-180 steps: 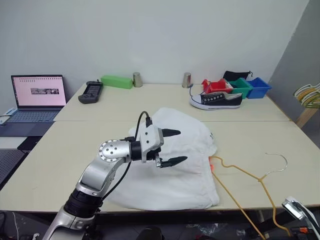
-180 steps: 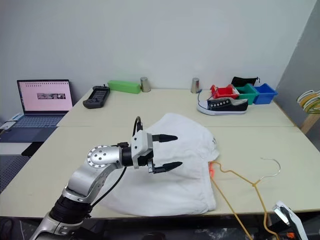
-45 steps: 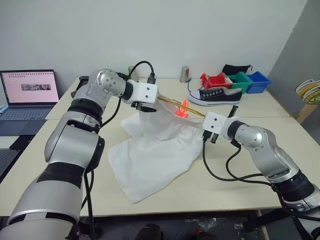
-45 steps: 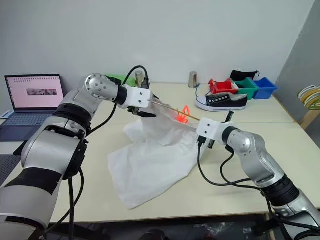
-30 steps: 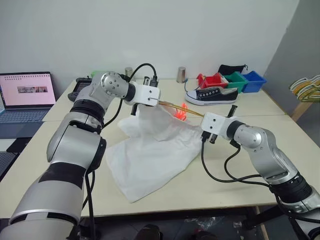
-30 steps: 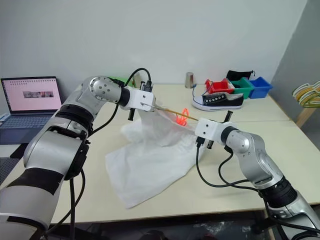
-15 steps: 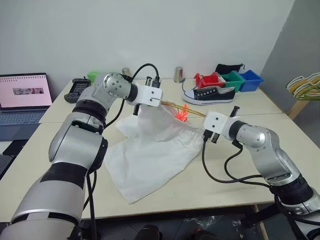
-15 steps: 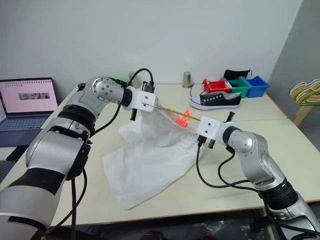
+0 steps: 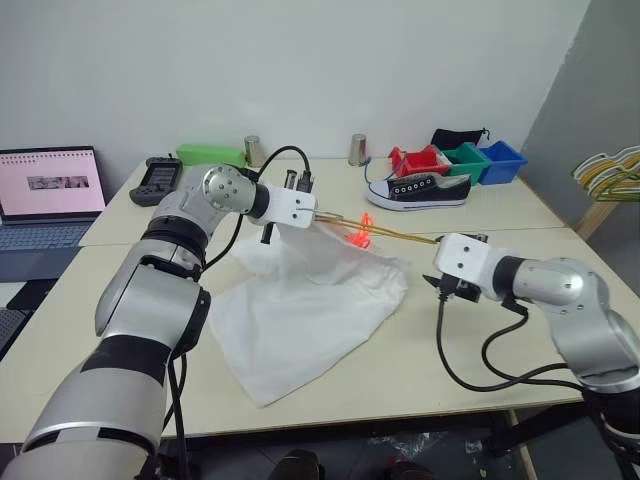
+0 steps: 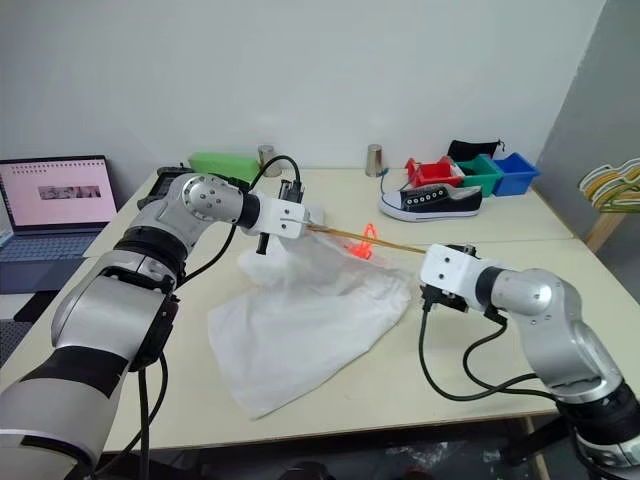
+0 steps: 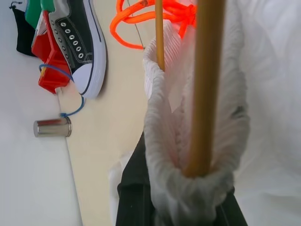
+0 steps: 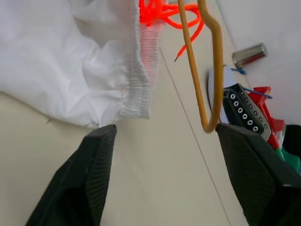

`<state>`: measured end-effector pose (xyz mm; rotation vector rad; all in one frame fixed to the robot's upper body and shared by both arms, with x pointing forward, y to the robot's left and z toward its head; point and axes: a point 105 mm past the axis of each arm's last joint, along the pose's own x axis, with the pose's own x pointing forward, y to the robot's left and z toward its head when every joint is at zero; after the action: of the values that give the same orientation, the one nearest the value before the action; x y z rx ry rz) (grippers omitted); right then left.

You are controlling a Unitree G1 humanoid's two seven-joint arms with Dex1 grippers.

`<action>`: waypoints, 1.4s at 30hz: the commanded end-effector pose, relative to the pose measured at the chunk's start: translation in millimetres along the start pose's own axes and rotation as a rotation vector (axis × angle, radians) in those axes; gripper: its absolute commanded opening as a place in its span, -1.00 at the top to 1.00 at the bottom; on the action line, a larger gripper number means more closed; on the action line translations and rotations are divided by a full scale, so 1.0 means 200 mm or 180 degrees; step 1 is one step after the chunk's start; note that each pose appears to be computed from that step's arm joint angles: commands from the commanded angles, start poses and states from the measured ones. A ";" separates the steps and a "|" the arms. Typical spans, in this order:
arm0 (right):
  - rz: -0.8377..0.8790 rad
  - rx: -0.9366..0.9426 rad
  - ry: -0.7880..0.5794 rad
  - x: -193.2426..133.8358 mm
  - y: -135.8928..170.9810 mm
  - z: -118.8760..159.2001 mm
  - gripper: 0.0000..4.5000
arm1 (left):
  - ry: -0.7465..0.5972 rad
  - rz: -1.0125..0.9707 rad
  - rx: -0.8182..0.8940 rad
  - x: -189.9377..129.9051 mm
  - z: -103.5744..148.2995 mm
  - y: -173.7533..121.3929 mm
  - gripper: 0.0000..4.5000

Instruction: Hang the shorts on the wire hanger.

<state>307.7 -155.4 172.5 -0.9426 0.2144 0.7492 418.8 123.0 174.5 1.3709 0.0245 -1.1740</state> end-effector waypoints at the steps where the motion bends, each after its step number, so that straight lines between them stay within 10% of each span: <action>1: -0.0027 0.0841 -0.0229 -0.08 -0.07 0.01 -0.99 | -0.0172 0.0087 -0.0199 -0.05 0.01 0.01 1.00; 10: 0.0796 0.2662 -0.0430 0.15 0.12 -0.11 -1.00 | -0.0717 -0.0135 -0.1092 -0.17 0.01 -0.09 1.00; 21: 0.1102 0.2846 -0.0623 0.37 0.10 -0.03 -1.00 | -0.0588 -0.0094 -0.1243 -0.25 0.01 -0.15 1.00; 42: 0.1235 0.2814 -0.0723 0.31 0.14 0.00 0.91 | -0.0525 -0.0122 -0.1190 -0.25 0.01 -0.14 1.00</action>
<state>335.4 -116.1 111.2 0.0422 0.5363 0.9750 372.7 162.9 168.3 0.9103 0.2083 -1.2584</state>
